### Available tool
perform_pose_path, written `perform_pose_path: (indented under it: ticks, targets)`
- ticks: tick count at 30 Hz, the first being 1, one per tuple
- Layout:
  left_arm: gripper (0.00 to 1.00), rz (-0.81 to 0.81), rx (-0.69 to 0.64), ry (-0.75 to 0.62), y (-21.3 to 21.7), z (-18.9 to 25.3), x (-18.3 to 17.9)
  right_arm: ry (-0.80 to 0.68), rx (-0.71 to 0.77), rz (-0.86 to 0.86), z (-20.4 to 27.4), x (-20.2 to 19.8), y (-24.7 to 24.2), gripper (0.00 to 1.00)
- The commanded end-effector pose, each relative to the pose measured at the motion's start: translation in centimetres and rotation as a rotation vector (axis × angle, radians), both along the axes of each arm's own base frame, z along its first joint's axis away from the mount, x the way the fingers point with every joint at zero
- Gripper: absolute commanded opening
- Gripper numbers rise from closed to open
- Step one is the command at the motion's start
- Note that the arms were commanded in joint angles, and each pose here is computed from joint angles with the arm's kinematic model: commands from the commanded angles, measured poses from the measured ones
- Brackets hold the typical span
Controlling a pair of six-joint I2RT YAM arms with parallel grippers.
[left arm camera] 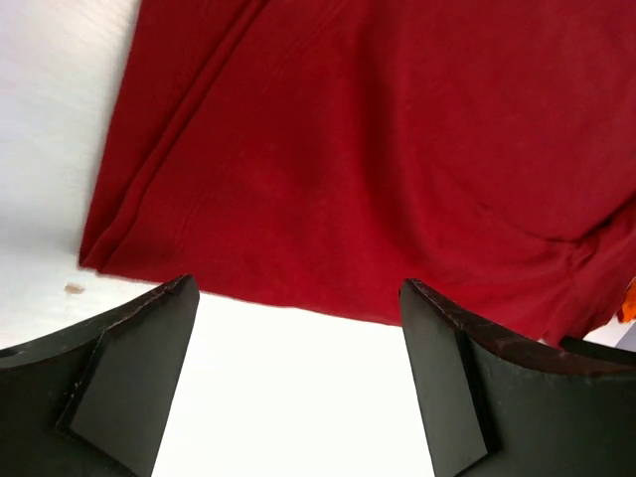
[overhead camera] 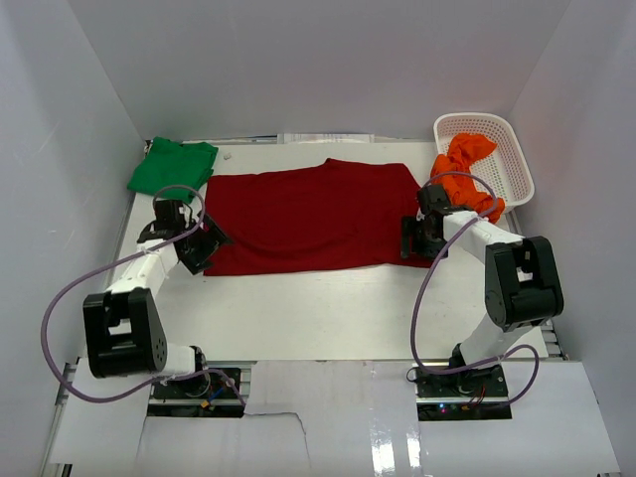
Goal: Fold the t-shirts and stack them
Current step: Fold the flattened tshirt in 1/3 of the way
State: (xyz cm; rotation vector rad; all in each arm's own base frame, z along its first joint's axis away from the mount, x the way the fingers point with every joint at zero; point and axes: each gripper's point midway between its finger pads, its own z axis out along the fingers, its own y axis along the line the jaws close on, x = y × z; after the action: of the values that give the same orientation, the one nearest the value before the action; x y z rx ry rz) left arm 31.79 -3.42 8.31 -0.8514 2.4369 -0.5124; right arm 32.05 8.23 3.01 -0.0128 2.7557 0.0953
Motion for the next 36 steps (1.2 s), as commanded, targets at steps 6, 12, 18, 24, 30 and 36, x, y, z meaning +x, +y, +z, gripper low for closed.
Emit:
perform_pose_path:
  ticks: [6,12,18,24,30,36]
  targets:
    - [0.92,-0.068,-0.139,-0.046,-2.8,-2.7,1.4,0.026,-0.061,-0.025,-2.3,-0.8,-0.4,0.68]
    - [0.92,-0.078,-0.140,0.013,-3.5,-5.2,1.6,0.072,-0.100,-0.020,-3.0,-2.1,-0.7,0.63]
    - [0.93,-0.031,-0.052,0.145,-1.9,-7.3,-1.2,0.123,-0.204,-0.050,-2.6,-4.1,-2.3,0.74]
    - [0.94,0.075,0.165,0.298,2.0,-5.5,-6.1,0.267,-0.307,-0.097,-3.0,-8.3,-4.4,0.80]
    - [0.93,0.174,0.267,0.415,4.1,-3.6,-9.2,0.393,-0.370,-0.098,-4.6,-12.5,-5.2,0.84]
    - [0.92,0.166,0.283,0.444,4.3,-2.7,-10.1,0.426,-0.379,-0.033,-3.3,-15.6,-2.5,0.91]
